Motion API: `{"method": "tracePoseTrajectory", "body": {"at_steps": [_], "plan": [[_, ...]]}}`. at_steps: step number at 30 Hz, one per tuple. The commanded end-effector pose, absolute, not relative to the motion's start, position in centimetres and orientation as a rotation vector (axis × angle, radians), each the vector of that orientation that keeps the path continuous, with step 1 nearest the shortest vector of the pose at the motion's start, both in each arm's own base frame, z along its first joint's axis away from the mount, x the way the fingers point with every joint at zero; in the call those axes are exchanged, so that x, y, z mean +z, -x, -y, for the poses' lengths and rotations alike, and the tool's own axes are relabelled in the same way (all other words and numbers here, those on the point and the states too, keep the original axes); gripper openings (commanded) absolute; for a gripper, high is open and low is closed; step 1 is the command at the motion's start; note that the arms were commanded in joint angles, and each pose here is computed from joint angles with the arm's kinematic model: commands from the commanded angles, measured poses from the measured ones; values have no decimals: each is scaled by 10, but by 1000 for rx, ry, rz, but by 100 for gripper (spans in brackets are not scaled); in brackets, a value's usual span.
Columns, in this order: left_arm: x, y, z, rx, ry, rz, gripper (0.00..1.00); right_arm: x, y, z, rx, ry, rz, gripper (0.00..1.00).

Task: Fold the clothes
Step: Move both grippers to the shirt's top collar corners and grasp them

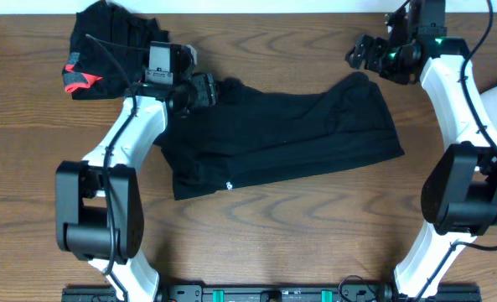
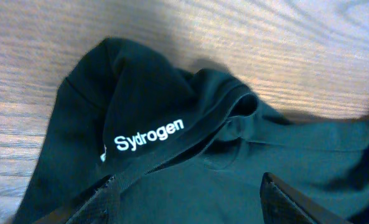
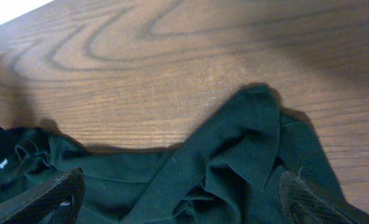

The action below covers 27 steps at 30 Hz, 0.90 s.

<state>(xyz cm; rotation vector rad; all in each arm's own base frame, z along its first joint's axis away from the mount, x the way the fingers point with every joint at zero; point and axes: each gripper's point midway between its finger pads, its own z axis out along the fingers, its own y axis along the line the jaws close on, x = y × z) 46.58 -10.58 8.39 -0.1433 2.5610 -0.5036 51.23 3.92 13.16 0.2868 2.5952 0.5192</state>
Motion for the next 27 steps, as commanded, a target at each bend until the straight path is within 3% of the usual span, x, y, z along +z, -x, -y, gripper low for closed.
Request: {"method": "tracePoseTrajectory", "body": {"at_steps": [1, 11, 27], "plan": [[74, -475, 97, -485, 148, -2565, 72, 133, -514, -50, 546, -222, -2598, 97], [53, -482, 67, -452, 236, -2580, 72, 132, -510, -56, 549, -207, -2612, 97], [42, -484, 85, -571, 221, -2584, 71, 100, -517, -50, 469, -236, -2656, 97]]}}
